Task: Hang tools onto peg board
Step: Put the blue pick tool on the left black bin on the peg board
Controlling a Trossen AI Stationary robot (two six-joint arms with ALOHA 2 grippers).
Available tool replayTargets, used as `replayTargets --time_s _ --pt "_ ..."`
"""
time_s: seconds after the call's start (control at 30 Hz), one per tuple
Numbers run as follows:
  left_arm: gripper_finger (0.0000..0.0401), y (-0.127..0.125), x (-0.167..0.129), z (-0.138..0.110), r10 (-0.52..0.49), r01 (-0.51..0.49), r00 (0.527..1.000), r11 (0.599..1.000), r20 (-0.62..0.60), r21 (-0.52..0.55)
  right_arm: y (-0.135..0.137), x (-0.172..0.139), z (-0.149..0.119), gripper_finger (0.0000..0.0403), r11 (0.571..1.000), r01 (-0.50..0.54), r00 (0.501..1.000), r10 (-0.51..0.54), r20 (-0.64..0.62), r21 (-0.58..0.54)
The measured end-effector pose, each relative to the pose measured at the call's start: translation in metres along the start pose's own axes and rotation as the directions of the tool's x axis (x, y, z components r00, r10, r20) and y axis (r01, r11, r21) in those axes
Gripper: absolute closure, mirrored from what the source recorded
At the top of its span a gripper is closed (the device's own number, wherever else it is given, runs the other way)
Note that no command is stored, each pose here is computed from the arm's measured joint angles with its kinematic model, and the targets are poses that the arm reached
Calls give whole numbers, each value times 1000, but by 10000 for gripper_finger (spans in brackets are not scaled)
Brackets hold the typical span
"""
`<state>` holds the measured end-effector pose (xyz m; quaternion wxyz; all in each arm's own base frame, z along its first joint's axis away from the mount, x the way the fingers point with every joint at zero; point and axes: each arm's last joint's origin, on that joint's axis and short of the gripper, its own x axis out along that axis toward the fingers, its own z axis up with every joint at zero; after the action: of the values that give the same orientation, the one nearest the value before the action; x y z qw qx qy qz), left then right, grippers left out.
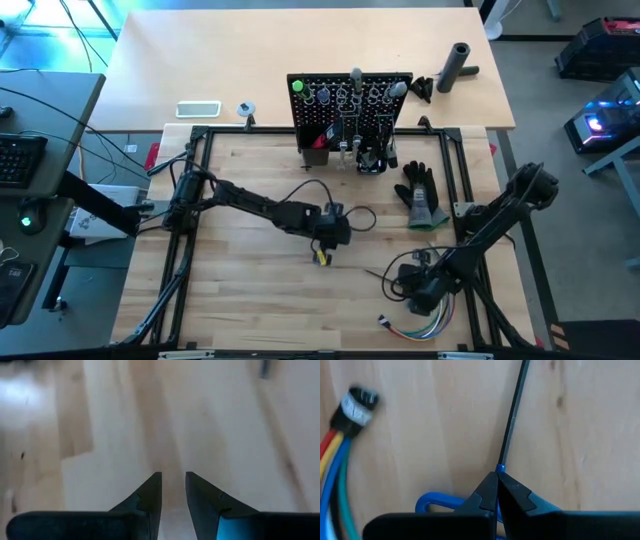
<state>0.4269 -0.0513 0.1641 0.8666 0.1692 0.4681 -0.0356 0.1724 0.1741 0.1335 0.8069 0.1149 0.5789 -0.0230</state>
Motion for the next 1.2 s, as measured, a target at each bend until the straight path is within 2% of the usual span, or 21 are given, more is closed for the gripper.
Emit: replayTargets --time_s 0.13,0.27,0.47,0.63,0.8,0.87,1.0,1.2 --pt "323 9 0 -4 -32 31 999 999 -21 -45 -8 3 12 398 999 25 999 -24 28 -32" --pt "323 9 -2 -8 -116 120 991 990 63 -77 -20 5 26 398 995 76 995 -73 61 -58" --pt "323 12 -16 -38 -47 73 982 988 184 -139 -38 9 48 398 991 106 990 -98 101 -81" --pt "323 12 -38 -68 3 62 944 981 329 -186 -53 11 65 398 987 124 985 -111 134 -101" --pt "323 -1 -44 -90 -21 112 905 975 425 -191 -68 16 83 398 985 124 978 -100 181 -123" --pt "323 -8 -40 -96 -61 142 909 975 412 -169 -74 21 91 398 986 97 980 -70 188 -137" --pt "323 -20 -28 -99 -93 161 915 976 392 -144 -83 36 106 398 984 59 977 -23 211 -166" --pt "323 -24 -21 -93 -74 151 881 980 468 -130 -90 48 121 398 979 49 953 14 304 -200"
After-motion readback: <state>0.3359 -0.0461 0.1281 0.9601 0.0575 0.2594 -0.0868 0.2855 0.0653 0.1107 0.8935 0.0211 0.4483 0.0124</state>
